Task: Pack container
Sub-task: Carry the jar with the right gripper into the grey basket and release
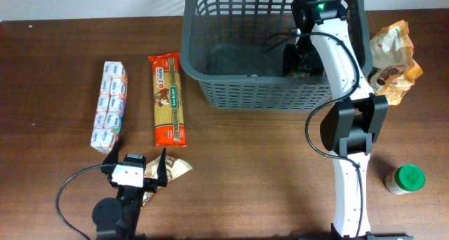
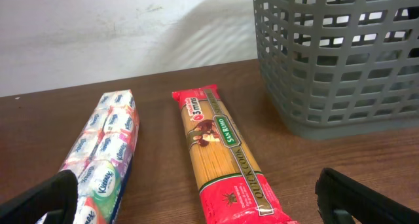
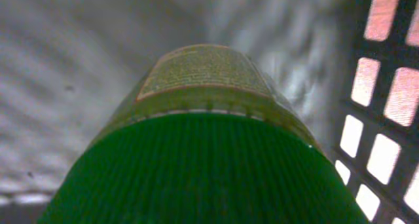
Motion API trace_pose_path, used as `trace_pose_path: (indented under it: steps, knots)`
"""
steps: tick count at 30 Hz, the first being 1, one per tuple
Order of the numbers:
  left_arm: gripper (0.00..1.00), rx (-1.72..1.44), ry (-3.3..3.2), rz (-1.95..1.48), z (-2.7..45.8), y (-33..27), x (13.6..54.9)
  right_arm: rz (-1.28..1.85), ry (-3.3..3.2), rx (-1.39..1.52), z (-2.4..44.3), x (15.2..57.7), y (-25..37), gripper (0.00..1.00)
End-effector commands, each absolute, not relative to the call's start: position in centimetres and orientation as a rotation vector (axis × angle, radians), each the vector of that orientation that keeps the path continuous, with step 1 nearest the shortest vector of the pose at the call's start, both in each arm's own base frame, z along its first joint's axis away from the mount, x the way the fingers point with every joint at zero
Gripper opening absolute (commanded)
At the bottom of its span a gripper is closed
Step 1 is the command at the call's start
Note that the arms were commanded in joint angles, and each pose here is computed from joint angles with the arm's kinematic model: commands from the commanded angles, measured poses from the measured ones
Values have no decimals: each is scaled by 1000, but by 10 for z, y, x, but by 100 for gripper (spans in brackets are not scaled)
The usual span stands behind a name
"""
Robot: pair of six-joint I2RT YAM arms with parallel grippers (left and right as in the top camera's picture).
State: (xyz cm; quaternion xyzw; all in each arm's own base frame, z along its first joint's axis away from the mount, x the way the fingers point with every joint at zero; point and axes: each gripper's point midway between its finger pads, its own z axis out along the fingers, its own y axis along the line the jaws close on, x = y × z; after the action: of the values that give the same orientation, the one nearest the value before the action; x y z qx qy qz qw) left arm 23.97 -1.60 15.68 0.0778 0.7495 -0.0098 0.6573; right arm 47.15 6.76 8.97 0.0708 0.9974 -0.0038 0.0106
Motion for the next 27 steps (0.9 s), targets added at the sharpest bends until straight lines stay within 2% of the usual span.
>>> trace_pose_path:
  steps: [1, 10, 12, 13, 14, 15, 18, 20, 27]
  knots:
    - [99, 186, 1694, -5, 155, -15, 240, -14, 3140, 221, 79, 466, 71, 4]
    - [99, 186, 1694, -5, 155, -15, 240, -30, 3182, 225, 64, 458, 69, 5]
    - [99, 186, 1694, -5, 155, -15, 240, -29, 3180, 228, 64, 459, 68, 16]
    - [99, 186, 1694, -5, 155, -15, 240, -29, 3181, 227, 64, 459, 68, 29]
    - [99, 186, 1694, -5, 155, -15, 240, -29, 3181, 227, 64, 459, 68, 47]
    - [99, 186, 1694, -5, 155, -15, 240, -29, 3180, 227, 64, 459, 68, 55]
    - [99, 186, 1694, -5, 155, -15, 240, -28, 3183, 206, 64, 458, 68, 94]
    - [99, 186, 1694, -5, 155, -15, 240, -29, 3184, 185, 64, 458, 68, 99]
    - [99, 186, 1694, -5, 155, -15, 240, -26, 3161, 141, 78, 462, 68, 99]
